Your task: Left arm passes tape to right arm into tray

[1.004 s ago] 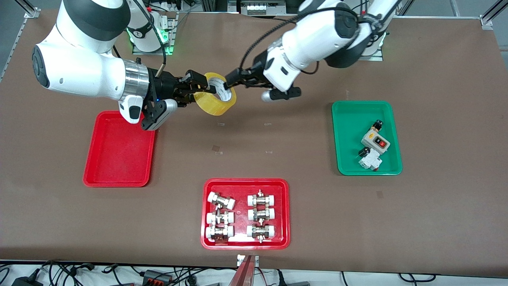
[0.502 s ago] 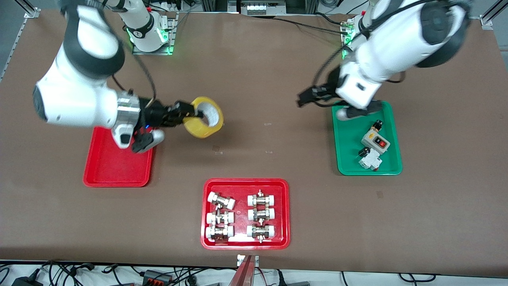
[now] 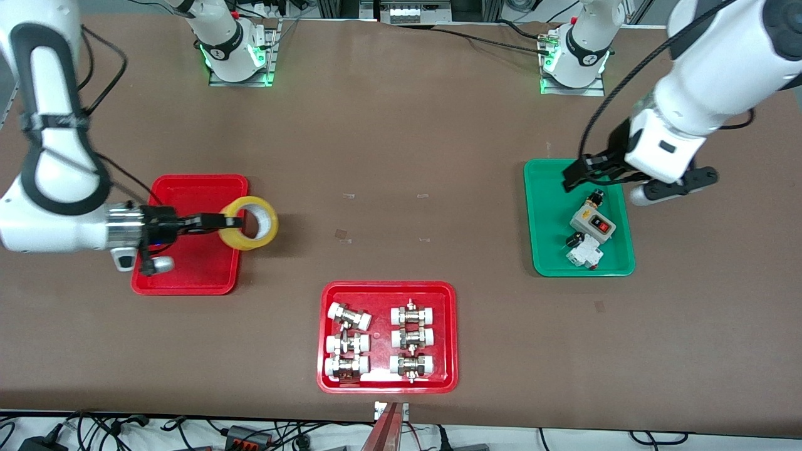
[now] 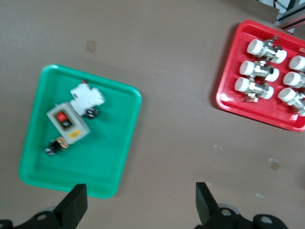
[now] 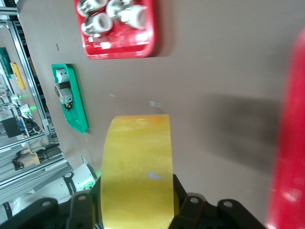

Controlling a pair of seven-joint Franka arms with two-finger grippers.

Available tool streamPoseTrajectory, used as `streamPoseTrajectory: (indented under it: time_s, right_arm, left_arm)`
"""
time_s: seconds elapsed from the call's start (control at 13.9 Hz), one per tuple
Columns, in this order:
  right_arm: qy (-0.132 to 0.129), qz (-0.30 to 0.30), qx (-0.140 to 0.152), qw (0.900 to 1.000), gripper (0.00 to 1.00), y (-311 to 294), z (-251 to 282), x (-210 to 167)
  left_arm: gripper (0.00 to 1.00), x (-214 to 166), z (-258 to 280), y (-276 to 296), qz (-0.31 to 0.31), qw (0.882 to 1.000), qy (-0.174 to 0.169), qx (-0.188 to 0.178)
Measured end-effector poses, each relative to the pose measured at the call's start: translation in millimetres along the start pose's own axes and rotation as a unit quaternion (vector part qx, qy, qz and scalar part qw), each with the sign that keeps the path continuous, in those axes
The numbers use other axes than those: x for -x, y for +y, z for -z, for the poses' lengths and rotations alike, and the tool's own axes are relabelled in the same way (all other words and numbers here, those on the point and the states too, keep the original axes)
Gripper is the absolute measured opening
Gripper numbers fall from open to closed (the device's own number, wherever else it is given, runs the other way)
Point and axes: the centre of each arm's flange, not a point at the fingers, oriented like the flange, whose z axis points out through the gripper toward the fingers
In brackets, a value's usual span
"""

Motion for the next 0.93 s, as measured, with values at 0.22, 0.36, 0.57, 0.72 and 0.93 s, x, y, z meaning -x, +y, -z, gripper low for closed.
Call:
streamPoseTrajectory:
  time_s: [0.22, 0.36, 0.57, 0.72, 0.93]
  right_arm:
    - [0.005, -0.015, -0.023, 1.0, 0.54, 80.1, 17.5, 7.7]
    - [0.011, -0.024, -0.034, 0.999, 0.54, 117.0, 22.3, 11.9]
    - [0.013, -0.028, -0.047, 0.998, 0.54, 155.1, 20.4, 16.9]
    - [0.01, -0.022, -0.055, 0.998, 0.54, 179.0, 11.6, 19.0]
    - [0.009, -0.025, -0.063, 0.998, 0.54, 199.9, 6.4, 22.5]
  left_arm:
    - [1.0, -13.1, 12.5, -52.1, -0.047, 0.998, -0.012, -0.027]
    - [1.0, -22.1, 30.3, -94.5, -0.073, 0.997, -0.011, -0.036]
    - [1.0, -25.4, 58.1, -141.8, -0.105, 0.994, 0.001, -0.04]
    - [1.0, -24.8, 68.4, -155.9, -0.111, 0.993, 0.009, -0.039]
    - [1.0, -26.0, 76.0, -172.6, -0.119, 0.992, 0.014, -0.038]
